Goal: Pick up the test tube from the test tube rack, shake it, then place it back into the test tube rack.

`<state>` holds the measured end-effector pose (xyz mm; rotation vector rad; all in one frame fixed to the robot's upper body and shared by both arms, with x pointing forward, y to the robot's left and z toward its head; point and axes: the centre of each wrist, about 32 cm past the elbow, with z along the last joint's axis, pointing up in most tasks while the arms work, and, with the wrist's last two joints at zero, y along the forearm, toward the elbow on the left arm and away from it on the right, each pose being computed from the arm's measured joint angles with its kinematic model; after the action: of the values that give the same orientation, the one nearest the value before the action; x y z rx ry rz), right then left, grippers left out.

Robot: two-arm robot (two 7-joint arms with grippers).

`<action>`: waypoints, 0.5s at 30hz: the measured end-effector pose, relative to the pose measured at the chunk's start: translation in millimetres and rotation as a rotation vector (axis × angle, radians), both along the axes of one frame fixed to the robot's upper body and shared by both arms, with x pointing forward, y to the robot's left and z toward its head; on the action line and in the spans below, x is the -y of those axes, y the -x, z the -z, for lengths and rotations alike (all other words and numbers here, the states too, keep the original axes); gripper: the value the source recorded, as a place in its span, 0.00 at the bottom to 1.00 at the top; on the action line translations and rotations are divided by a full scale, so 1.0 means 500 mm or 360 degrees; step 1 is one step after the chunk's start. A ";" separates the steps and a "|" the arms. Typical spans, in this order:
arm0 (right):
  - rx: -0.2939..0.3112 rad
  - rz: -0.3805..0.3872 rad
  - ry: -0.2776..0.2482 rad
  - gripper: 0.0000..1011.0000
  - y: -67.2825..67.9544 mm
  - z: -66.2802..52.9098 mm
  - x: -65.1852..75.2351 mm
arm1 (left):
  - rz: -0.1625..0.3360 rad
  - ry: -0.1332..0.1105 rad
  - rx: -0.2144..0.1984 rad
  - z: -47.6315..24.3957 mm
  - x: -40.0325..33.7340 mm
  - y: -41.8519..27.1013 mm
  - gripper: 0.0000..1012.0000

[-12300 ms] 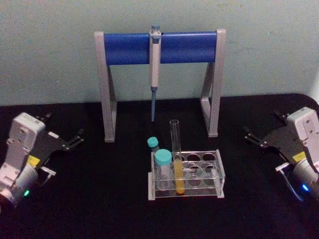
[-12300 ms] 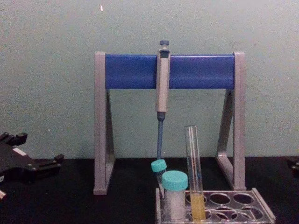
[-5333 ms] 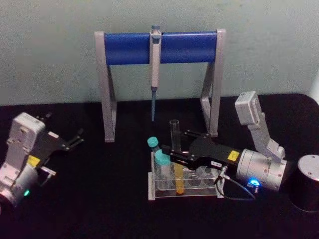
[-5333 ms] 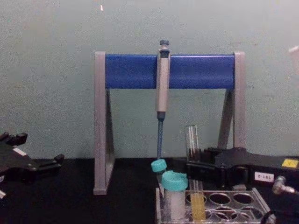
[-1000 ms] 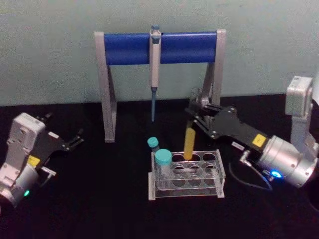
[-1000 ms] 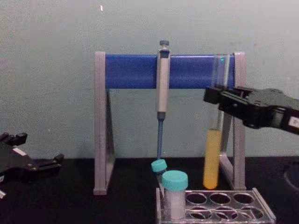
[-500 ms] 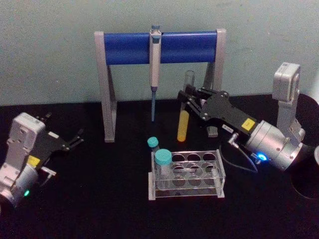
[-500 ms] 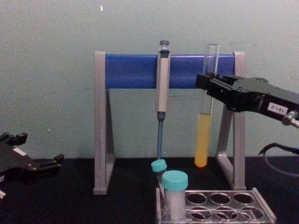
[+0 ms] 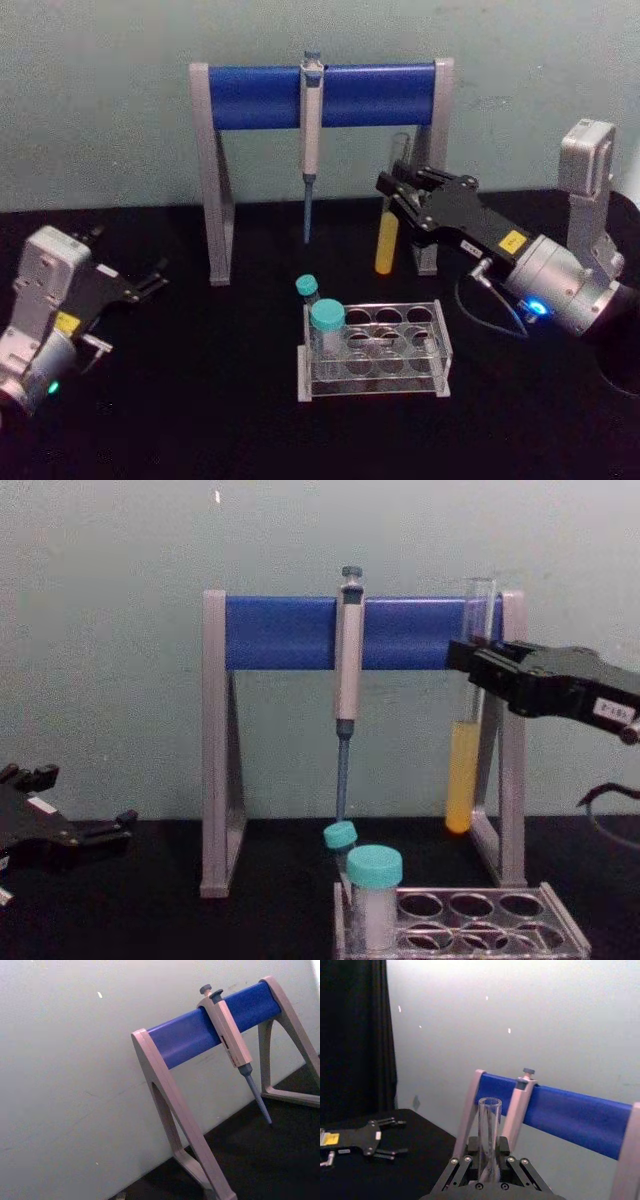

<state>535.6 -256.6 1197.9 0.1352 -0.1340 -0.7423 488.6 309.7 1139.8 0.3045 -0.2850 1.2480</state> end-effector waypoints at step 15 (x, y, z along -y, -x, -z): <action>-0.0024 0.0065 0.0083 0.23 0.060 -0.011 0.049 | 0.0000 0.0000 0.0000 0.000 0.000 0.000 0.99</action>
<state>505.6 -280.9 1203.6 0.0771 -0.1421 -0.7800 488.6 309.7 1139.8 0.3044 -0.2851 1.2479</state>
